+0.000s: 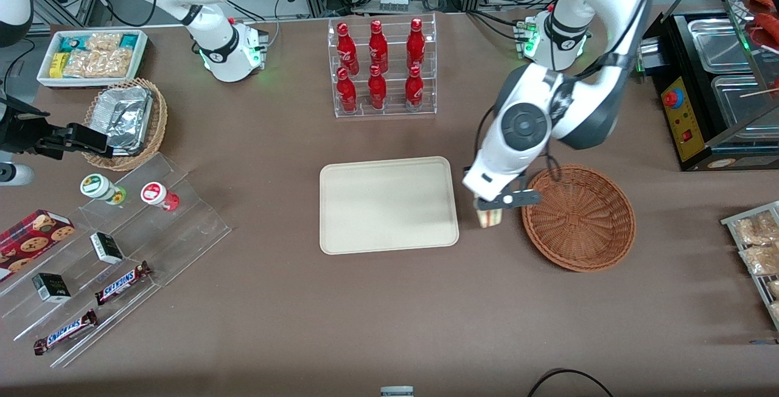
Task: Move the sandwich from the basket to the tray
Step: 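Carry the sandwich with the left gripper over the cream tray, then lower the sandwich onto the tray and open the left gripper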
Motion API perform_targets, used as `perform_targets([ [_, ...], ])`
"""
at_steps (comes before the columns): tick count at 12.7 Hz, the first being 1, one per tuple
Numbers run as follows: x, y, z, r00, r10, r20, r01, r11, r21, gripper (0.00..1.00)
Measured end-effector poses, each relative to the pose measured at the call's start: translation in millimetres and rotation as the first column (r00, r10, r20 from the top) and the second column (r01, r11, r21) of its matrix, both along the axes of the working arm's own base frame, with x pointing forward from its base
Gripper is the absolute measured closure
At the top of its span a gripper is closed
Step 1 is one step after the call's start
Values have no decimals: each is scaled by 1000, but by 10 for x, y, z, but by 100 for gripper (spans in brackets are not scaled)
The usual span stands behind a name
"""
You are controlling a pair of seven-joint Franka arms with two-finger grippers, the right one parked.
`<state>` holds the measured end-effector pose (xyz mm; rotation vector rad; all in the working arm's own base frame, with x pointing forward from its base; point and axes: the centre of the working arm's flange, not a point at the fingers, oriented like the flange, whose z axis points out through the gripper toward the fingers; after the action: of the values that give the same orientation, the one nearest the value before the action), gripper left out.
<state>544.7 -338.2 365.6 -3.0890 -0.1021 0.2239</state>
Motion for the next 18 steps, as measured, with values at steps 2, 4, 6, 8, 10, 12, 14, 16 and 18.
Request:
perform_targets([
  [2, 57, -439, -58, 999, -28, 15, 29, 999, -25, 85],
  [4, 116, -807, -200, 999, -38, 27, 39, 999, -37, 85],
  [6, 205, -1026, -373, 998, -47, 32, 48, 998, -45, 85],
  [8, 261, -1195, -506, 998, -47, 37, 49, 997, -52, 85],
  [10, 249, -1363, -599, 998, -38, 41, 40, 998, -55, 85],
  [12, 197, -1475, -654, 999, -31, 39, 33, 998, -52, 85],
  [14, 135, -1547, -681, 999, -10, 34, 12, 999, -45, 85],
  [16, 51, -1628, -736, 1000, -2, 25, 2, 999, -35, 85],
  [18, -44, -1708, -778, 1000, -4, 12, 4, 1000, -22, 85],
])
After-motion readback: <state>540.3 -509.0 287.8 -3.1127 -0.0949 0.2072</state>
